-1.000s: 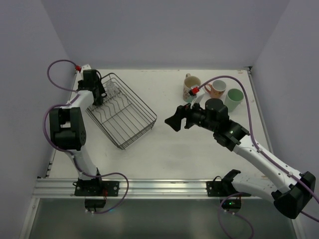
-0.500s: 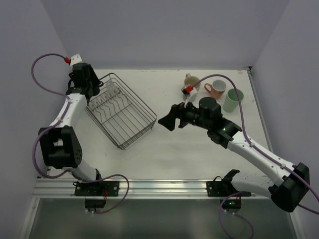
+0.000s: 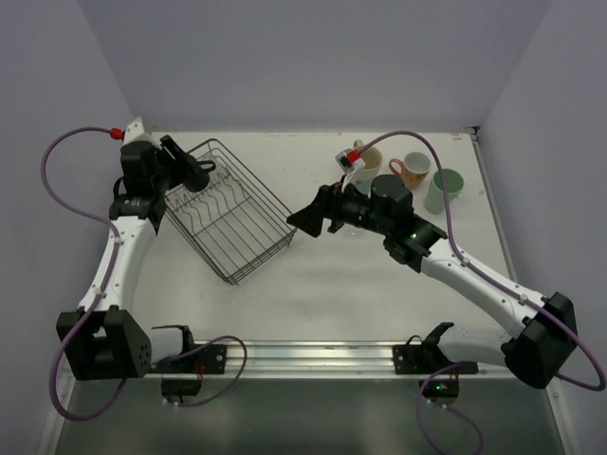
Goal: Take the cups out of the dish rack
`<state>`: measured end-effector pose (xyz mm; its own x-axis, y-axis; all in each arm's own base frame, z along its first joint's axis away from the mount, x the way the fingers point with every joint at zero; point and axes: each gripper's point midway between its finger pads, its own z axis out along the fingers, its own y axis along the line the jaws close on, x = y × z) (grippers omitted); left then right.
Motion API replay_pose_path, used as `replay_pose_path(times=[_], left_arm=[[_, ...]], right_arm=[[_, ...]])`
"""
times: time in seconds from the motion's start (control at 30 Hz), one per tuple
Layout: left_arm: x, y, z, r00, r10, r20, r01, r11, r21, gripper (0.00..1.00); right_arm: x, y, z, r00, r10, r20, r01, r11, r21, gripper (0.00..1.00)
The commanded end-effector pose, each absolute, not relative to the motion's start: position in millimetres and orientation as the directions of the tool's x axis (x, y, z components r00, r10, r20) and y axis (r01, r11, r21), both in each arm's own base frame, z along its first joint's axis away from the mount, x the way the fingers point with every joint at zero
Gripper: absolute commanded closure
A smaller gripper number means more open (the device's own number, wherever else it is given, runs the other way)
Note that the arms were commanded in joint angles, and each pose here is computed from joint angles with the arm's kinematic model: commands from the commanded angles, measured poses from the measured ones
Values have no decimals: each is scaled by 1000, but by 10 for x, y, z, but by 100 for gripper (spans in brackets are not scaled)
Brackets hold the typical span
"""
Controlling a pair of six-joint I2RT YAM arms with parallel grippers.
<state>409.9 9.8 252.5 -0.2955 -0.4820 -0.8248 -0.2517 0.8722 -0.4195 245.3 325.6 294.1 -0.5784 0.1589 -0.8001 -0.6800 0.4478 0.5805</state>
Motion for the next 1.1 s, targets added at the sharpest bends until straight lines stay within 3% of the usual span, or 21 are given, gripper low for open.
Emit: replay_pose_path(times=[0.0,0.13,0.27,0.4,0.83,1.07], left_arm=[[3925,-378,2802,-315,-589,-744,-43,792,-609,87],[3698,-867,3118,-367,-656,-660,210,633,-745,89],[3527,-1180,3192,-447,-670,-592,295,515,-805,89],[3306,-1463,3317,-495,-667,-557,362,425,-830,90],[2962,-1839,3582,-586,-655,-477,427,251,-869,91],[2811,-1961,3520,-664,-640,-387,386,150,-910,91]], right_arm=[[2424,3364,3211,-570,224,-791,-705,361,610,16],[2472,3340,3131,-608,352,-712,-634,324,702,17],[2434,3429,3298,-614,438,-657,-655,181,734,20],[2489,3533,3236,-619,441,-650,-661,155,734,22],[2547,3636,3358,-572,471,-672,-703,140,697,22],[2533,3686,3476,-548,461,-697,-742,115,660,32]])
